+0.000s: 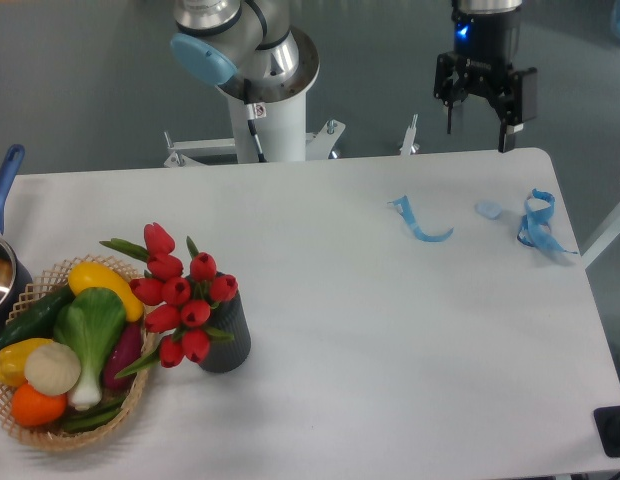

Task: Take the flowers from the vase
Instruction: 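Move the open gripper over to the red tulips in the black vase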

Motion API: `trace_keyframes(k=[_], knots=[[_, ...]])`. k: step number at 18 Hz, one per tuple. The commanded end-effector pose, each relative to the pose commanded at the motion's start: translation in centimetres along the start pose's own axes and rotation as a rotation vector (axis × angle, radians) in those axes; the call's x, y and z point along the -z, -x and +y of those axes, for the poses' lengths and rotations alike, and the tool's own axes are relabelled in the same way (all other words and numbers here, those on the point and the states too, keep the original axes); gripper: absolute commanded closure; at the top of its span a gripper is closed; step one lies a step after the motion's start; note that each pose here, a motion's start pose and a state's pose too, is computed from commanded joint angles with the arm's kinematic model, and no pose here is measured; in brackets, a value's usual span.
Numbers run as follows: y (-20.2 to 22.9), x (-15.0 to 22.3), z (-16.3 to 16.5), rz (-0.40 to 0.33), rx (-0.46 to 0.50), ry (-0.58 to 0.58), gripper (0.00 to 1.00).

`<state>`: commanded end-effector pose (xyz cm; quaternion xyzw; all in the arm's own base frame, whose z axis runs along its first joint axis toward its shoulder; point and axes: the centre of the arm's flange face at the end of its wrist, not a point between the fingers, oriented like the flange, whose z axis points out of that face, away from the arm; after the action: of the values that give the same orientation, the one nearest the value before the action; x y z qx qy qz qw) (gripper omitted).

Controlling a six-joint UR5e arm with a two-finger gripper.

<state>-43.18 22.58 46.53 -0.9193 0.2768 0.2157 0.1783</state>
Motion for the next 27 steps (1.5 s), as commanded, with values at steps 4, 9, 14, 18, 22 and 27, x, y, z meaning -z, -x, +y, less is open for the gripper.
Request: trace_keyframes(k=[4, 9, 14, 18, 22, 27], knots=[[-0.6, -0.1, -0.4, 0.003, 0.003, -0.004, 0.0], [-2.3, -1.7, -0.2, 0.028, 0.016, -0.015, 0.0], [-4.8, -3.4, -1.2, 0.063, 0.099, -0.037, 0.0], [-5.1, -6.4, -3.9, 0.131, 0.191, -0.077, 0.0], [-5.4, -9.2, -8.3, 0.2, 0.291, -0.13, 0.0], [-5.4, -11.0, -11.7, 0.236, 0.417, -0.34, 0.0]])
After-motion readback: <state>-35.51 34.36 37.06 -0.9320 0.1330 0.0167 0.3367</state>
